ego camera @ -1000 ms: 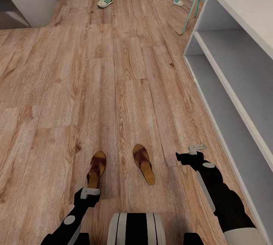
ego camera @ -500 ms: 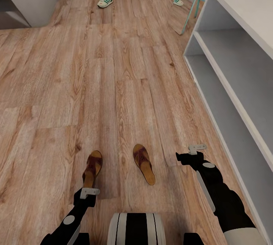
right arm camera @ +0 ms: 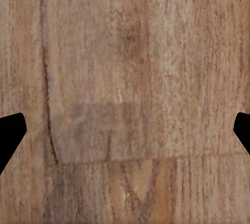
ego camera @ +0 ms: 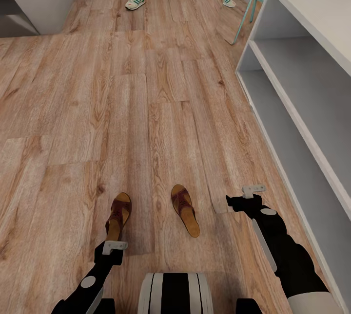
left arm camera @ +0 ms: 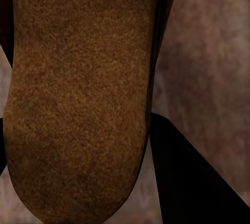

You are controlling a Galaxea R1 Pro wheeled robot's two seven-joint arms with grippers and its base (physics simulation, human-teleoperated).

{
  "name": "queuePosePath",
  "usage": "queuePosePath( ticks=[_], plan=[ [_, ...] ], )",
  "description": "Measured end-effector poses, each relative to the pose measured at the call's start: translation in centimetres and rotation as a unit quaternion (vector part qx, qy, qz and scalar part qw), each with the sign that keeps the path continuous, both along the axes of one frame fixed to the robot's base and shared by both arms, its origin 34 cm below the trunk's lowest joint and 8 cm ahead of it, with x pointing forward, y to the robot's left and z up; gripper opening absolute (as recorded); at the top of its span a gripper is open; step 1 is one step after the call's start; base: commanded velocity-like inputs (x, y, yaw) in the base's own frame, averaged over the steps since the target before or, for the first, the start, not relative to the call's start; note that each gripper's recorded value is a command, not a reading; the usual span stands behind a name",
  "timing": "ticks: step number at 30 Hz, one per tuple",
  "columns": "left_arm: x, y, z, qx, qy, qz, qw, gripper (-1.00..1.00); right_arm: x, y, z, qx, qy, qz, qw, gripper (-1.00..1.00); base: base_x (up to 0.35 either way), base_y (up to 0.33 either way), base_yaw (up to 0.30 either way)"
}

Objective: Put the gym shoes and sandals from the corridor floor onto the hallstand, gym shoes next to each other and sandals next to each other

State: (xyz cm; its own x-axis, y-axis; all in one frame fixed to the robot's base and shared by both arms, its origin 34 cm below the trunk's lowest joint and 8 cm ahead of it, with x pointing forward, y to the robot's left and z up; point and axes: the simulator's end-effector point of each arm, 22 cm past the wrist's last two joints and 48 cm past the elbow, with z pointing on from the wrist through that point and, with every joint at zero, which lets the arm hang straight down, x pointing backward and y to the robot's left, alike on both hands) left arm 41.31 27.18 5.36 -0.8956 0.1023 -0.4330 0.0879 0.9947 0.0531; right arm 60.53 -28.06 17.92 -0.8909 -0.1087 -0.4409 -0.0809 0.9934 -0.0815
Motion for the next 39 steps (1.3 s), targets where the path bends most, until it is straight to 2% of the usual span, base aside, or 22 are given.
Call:
queuePosePath(
  ticks=[17, 31, 35, 39],
  plan=[
    [0.0, -0.1, 0.0, -0.001, 0.0, -0.003, 1.0, -1.0, 0.0, 0.0, 0.0, 0.0, 0.0, 0.0, 1.0, 1.0, 0.0, 0.0, 0.0],
    [2.8, 0.1, 2.2, -0.001, -0.031, -0.003, 0.9995, -1.0, 1.8, 0.0, 3.3, 0.0, -0.03, 0.0, 0.9996, 1.0, 0.0, 0.0, 0.0],
    [3.8, 1.1, 3.0, 0.006, -0.041, -0.003, 0.9991, -1.0, 2.3, 0.0, 4.2, 0.001, -0.039, 0.0, 0.9993, 1.0, 0.0, 0.0, 0.0],
    [4.6, 2.9, 3.8, 0.018, -0.051, -0.003, 0.9985, -1.0, 2.8, 0.0, 5.2, 0.001, -0.048, 0.0, 0.9989, 1.0, 0.0, 0.0, 0.0]
  ],
)
